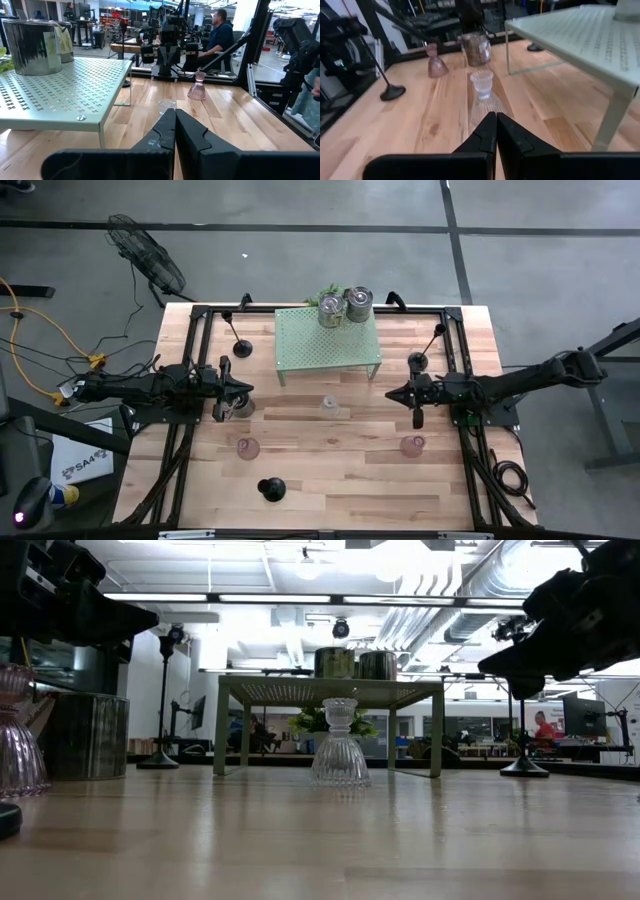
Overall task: Pick & Place candle stick holders
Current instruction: Put the silver scented candle on the shelf aligned with the silver scented candles
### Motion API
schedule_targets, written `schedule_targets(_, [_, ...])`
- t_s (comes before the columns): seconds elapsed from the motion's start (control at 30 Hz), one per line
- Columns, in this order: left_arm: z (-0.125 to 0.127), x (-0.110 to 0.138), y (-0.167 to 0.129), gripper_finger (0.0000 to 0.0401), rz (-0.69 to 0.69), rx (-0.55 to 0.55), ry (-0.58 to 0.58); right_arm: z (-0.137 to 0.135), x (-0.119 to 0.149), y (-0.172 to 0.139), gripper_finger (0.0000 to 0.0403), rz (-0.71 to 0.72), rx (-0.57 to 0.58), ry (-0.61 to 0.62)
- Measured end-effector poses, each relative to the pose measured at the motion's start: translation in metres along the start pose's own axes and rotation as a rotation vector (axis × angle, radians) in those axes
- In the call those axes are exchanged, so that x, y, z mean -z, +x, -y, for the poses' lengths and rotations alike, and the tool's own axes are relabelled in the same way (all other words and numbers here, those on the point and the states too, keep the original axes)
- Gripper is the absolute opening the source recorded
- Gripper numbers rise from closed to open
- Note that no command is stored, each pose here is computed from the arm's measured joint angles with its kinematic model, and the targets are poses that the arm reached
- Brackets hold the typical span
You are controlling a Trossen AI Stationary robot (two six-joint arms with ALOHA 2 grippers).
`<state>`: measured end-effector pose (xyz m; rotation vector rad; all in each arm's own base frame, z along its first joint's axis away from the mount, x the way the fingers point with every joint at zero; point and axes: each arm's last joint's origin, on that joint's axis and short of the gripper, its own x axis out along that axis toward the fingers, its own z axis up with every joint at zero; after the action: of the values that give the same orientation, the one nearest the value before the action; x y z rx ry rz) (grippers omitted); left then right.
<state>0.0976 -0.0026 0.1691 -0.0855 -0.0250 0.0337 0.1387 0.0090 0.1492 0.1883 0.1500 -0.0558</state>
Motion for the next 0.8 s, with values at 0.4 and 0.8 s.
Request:
schedule_targets(0.4, [0.0,0.0,0.0,0.0,0.0,0.0,0.0,0.003,0.003,-0.017,0.0002,-0.051,0.009,-0.049])
schedule_targets(0.8, [0.0,0.0,0.0,0.0,0.001,0.0,0.0,0.002,0.003,-0.029,0.0002,-0.048,-0.096,-0.06])
